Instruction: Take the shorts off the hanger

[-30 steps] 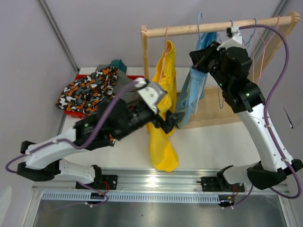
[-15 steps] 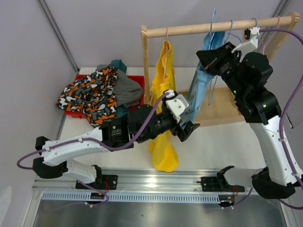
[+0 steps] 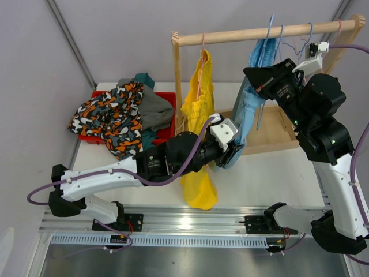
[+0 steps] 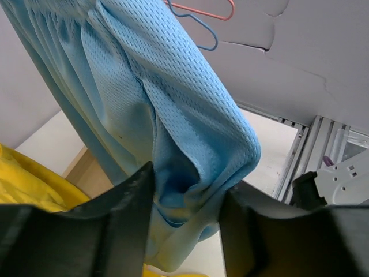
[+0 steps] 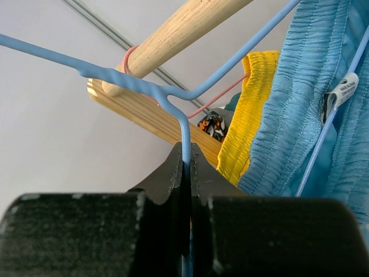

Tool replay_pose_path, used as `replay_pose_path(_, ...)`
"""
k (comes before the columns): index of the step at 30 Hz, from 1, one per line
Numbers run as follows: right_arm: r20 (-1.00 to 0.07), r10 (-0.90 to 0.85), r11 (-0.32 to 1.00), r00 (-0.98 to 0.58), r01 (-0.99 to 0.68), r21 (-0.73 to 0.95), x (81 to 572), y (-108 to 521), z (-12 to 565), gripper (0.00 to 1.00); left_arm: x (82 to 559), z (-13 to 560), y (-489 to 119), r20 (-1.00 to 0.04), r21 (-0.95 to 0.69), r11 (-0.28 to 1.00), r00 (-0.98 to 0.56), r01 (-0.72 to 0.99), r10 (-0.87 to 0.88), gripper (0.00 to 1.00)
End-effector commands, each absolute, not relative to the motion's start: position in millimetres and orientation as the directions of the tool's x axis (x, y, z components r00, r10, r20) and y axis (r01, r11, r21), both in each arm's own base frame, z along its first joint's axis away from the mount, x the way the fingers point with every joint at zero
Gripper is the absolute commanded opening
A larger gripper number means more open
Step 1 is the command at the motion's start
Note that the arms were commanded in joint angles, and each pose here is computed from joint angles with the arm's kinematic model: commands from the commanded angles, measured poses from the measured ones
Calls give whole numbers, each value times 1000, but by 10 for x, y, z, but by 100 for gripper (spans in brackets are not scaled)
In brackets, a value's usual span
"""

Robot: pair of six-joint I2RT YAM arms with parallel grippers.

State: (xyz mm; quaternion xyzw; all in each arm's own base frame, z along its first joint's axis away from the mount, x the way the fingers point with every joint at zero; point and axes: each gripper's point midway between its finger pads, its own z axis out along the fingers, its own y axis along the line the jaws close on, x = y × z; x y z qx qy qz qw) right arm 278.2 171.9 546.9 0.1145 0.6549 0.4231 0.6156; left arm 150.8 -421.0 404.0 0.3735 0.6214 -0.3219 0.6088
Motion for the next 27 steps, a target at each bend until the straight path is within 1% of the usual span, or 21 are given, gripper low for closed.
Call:
replay_pose_path(1, -673, 723, 548, -159, -461, 698, 2556, 1648, 5850, 0, 1510, 4159, -4228, -1000, 28, 522, 25, 853, 12, 42)
replay_pose_path(2, -673, 721, 549, -163, -457, 700, 2550, 1646, 5827, 0, 1507, 4161, -4222, -1000, 23, 522, 22, 853, 8, 35)
replay_pose_path(4, -671, 722, 548, -168, -453, 703, 2550, 1645, 5800, 0, 1499, 4207, -4181, -1000, 14, 523, 21, 852, -8, 25)
replay_pose_path(5, -670, 722, 549, -173, -447, 706, 2568, 1652, 5760, 0, 1494, 4219, -4166, -1000, 8, 523, 18, 852, -14, 14)
replay_pose_path(7, -666, 726, 547, -170, -444, 710, 2565, 1633, 5746, 0, 1473, 4269, -4102, -999, -5, 523, 14, 852, -33, 0)
replay_pose_path(9, -670, 723, 555, -169, -434, 709, 2599, 1631, 5708, 0, 1403, 4237, -4073, -999, -3, 509, 15, 861, -30, 0)
replay_pose_path(10, -671, 723, 559, -166, -431, 709, 2619, 1625, 5702, 0, 1341, 4309, -4018, -998, -36, 501, -4, 865, -64, 0)
replay_pose_path(11, -674, 722, 565, -155, -430, 704, 2635, 1606, 5722, 0, 1288, 4204, -4010, -999, -31, 497, -8, 867, -48, 0)
replay_pose_path(13, -682, 718, 584, -141, -412, 700, 2737, 1552, 5707, 0, 1107, 4231, -3951, -998, -39, 490, -9, 871, -63, 0)
replay_pose_path(14, -683, 718, 588, -136, -408, 699, 2773, 1524, 5720, 0, 1038, 4100, -3953, -999, -30, 488, -12, 872, -39, 0)
replay_pose_path(15, -683, 717, 585, -140, -414, 698, 2812, 1530, 5747, 0, 880, 4091, -3952, -999, -33, 480, -14, 877, -42, 0)
replay_pose_path(17, -683, 720, 591, -126, -403, 698, 2916, 1424, 5774, 0, 712, 3987, -3942, -999, -40, 469, -28, 882, -33, 0)
replay_pose_path(18, -679, 722, 579, -134, -420, 699, 2919, 1419, 5827, 0, 530, 3889, -3967, -999, -36, 443, -34, 896, -13, 0)
replay_pose_path(19, -677, 725, 590, -123, -395, 704, 3042, 1333, 5804, 0, 487, 3793, -3962, -999, -40, 460, -46, 887, 0, 0)
replay_pose_path(20, -676, 727, 589, -122, -394, 705, 3070, 1306, 5818, 0, 326, 3713, -4001, -999, -38, 436, -50, 899, 17, 0)
replay_pose_path(24, -659, 744, 575, -116, -391, 718, 3154, 1181, 5882, 0, 87, 3278, -4109, -992, -36, 425, -82, 904, 92, 0)
replay_pose_path(25, -657, 743, 570, -128, -393, 721, 3151, 1185, 5865, 0, 50, 3238, -4139, -990, -61, 418, -107, 906, 87, 0)
replay_pose_path(27, -652, 747, 566, -127, -391, 725, 3138, 1167, 5857, 0, 19, 3123, -4217, -989, -63, 414, -113, 908, 97, 0)
